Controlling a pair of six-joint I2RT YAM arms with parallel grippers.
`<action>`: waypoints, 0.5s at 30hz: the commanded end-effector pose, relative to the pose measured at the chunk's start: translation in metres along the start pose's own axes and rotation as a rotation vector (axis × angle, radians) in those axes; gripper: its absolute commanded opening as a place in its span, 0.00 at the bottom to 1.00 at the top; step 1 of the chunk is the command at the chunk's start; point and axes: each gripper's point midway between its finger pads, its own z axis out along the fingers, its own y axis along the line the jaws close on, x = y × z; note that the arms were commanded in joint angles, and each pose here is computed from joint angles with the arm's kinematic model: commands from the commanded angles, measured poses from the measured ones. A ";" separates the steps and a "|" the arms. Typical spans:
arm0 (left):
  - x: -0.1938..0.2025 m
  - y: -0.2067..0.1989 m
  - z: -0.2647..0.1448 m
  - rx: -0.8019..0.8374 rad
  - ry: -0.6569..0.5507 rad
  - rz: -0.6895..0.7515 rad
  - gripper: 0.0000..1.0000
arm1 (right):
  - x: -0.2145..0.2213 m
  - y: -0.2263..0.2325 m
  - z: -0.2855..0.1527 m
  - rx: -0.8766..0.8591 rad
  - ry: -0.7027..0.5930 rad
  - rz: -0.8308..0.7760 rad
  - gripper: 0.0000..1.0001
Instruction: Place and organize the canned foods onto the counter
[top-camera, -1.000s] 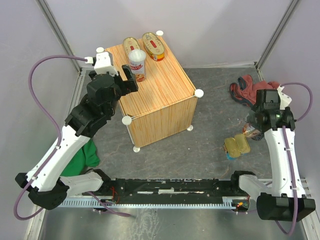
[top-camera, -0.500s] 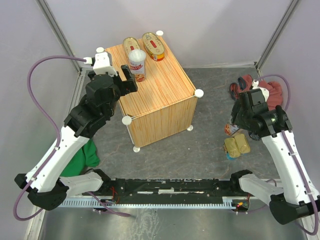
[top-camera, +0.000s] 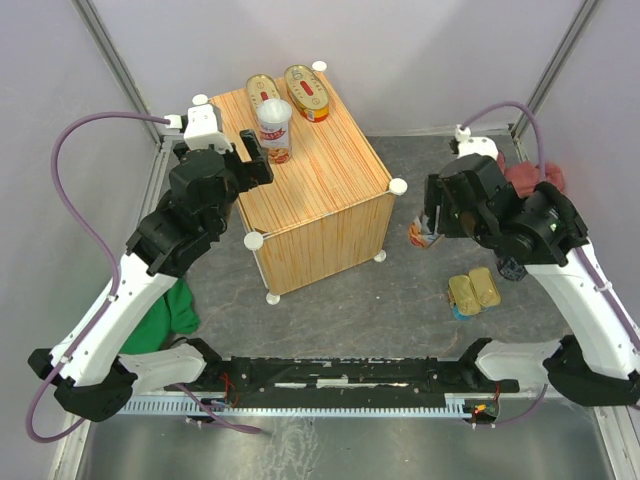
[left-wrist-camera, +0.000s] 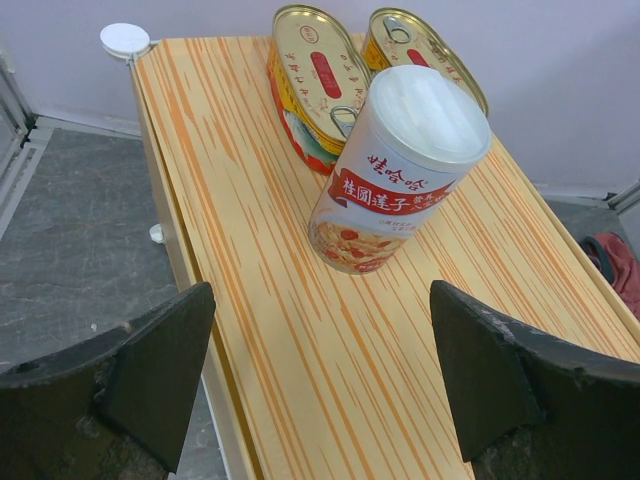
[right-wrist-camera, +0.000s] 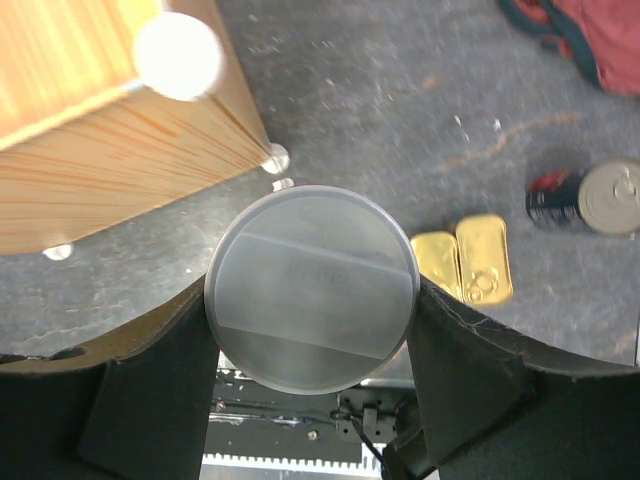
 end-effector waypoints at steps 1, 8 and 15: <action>-0.010 0.008 -0.007 -0.014 -0.034 0.032 0.94 | -0.052 0.027 -0.031 -0.047 -0.179 0.008 0.01; -0.007 0.012 -0.008 -0.025 -0.028 0.047 0.94 | -0.074 0.069 -0.053 -0.120 -0.232 -0.052 0.01; -0.004 0.014 -0.008 -0.032 -0.022 0.057 0.94 | -0.091 0.104 -0.061 -0.217 -0.273 -0.070 0.01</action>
